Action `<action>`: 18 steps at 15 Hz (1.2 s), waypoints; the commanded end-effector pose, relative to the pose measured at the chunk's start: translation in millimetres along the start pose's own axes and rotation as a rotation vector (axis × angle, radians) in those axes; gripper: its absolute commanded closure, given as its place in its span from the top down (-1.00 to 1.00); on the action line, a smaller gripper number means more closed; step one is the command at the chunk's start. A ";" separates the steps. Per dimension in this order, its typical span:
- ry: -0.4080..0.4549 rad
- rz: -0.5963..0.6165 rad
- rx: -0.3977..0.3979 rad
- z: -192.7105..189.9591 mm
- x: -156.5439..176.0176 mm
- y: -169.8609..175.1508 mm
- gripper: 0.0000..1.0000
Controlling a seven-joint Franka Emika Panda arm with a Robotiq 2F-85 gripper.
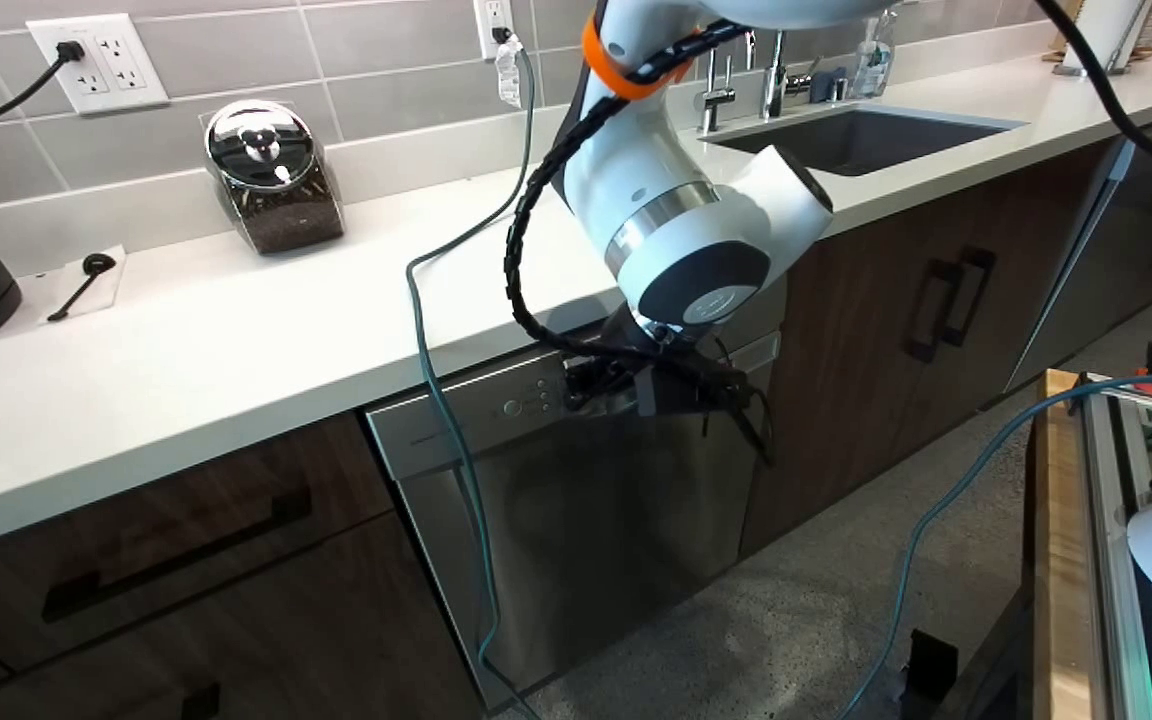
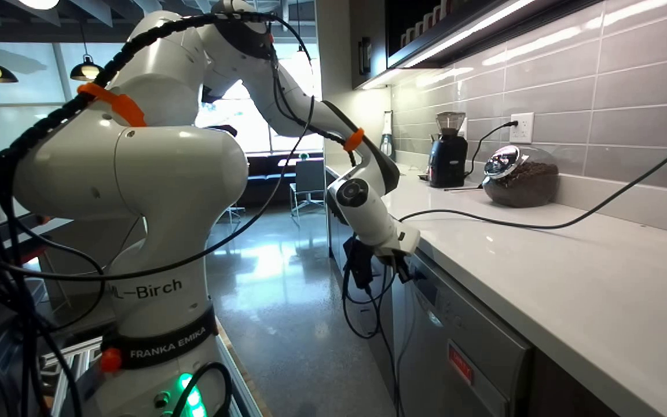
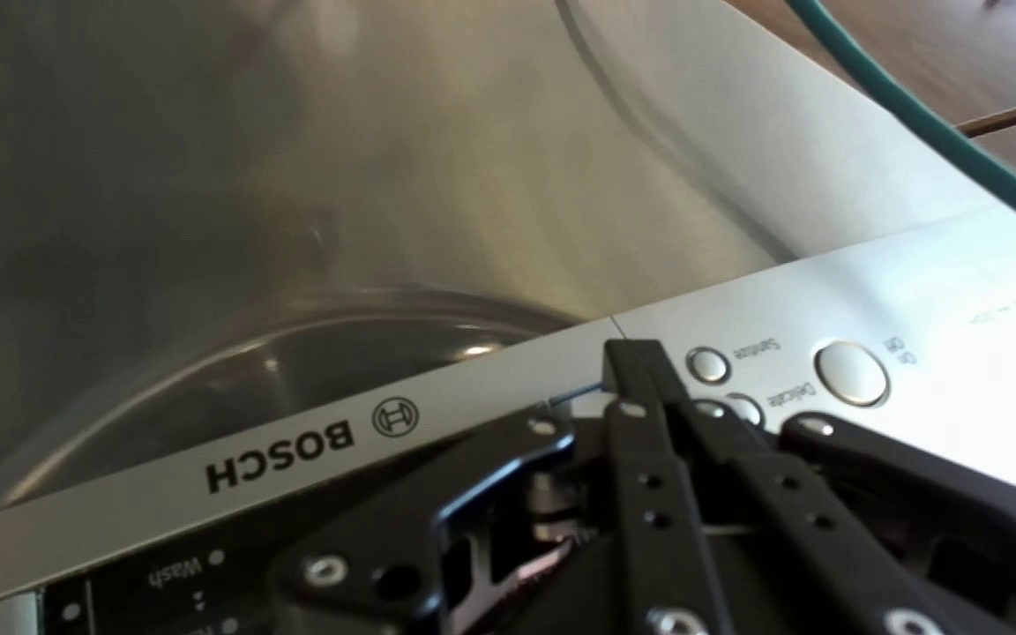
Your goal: Press the button on the oven
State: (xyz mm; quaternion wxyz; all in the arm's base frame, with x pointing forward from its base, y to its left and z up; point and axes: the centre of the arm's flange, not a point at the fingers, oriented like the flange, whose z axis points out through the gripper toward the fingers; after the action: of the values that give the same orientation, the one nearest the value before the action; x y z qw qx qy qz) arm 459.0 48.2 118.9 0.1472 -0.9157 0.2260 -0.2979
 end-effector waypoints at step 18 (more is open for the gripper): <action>-0.275 -0.344 -0.122 -22.1 1.0 12.7 1.00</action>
State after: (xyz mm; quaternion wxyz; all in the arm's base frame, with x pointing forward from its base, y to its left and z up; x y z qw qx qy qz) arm 446.2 32.5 117.6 0.0611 -0.9730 0.0830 -0.2067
